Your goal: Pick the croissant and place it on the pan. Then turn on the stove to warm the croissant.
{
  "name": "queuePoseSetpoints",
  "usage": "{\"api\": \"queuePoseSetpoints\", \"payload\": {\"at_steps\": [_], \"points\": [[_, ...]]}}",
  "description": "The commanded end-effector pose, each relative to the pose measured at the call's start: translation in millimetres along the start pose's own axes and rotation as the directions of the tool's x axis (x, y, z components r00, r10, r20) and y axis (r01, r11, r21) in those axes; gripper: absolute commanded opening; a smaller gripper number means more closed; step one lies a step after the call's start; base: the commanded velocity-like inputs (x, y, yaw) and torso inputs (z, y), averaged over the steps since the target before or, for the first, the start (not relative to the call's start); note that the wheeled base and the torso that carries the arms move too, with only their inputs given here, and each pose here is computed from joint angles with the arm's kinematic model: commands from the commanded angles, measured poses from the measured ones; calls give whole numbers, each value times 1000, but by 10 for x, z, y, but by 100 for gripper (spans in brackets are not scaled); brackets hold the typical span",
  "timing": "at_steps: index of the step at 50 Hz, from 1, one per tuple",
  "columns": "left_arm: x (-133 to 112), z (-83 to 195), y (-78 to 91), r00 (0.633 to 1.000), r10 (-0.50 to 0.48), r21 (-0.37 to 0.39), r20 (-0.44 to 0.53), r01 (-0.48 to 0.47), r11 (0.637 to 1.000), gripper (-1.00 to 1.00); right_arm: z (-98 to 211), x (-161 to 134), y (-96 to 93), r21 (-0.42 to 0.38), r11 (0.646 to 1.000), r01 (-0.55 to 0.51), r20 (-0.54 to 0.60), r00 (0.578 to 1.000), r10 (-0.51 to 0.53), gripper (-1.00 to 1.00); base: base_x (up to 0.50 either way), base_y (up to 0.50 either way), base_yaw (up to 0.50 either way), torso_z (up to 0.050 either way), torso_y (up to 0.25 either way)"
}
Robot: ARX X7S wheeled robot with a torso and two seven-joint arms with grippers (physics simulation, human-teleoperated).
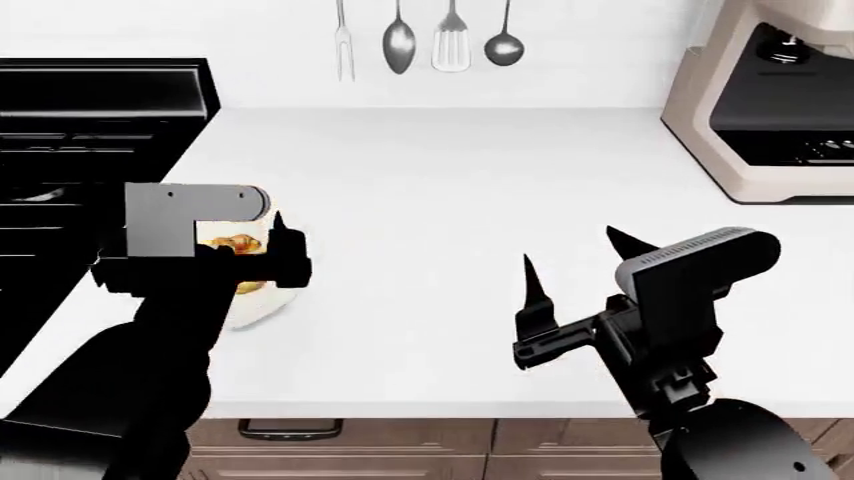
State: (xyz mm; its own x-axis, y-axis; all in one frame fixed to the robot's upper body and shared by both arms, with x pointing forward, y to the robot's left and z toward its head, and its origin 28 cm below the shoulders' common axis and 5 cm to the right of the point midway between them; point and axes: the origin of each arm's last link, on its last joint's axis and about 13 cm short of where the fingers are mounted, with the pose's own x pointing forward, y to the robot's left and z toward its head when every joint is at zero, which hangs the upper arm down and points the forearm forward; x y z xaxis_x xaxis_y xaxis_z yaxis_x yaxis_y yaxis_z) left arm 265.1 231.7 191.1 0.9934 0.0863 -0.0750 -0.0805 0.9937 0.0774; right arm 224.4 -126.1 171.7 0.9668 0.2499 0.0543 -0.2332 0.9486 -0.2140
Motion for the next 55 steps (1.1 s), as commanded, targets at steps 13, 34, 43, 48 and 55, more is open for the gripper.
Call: {"api": "queuePoseSetpoints", "payload": {"at_steps": [13,34,43,48,55], "points": [[268,492,-56,842,229,-210,-487,-368,906,100,80,61,-15,-17,999,-46,24,999,46,100,0,0,0,0,0],[281,777,-207,841,143,-330,-522,-354,875,100,43,96,-17,-7,998,-61,29,998,62,100,0,0,0,0,0],[449,817,-207,812,157,-381,-562,-422,823,100,25,85,-23,-1,998,-62,27,998,62,100,0,0,0,0,0],[528,784,-210,794,184,-385,-579,-465,797,100,17,80,-28,2,998,-65,28,998,64,100,0,0,0,0,0],[698,725,-211,765,241,-367,-597,-528,766,100,-11,77,-47,11,998,-62,27,998,62,100,0,0,0,0,0]]}}
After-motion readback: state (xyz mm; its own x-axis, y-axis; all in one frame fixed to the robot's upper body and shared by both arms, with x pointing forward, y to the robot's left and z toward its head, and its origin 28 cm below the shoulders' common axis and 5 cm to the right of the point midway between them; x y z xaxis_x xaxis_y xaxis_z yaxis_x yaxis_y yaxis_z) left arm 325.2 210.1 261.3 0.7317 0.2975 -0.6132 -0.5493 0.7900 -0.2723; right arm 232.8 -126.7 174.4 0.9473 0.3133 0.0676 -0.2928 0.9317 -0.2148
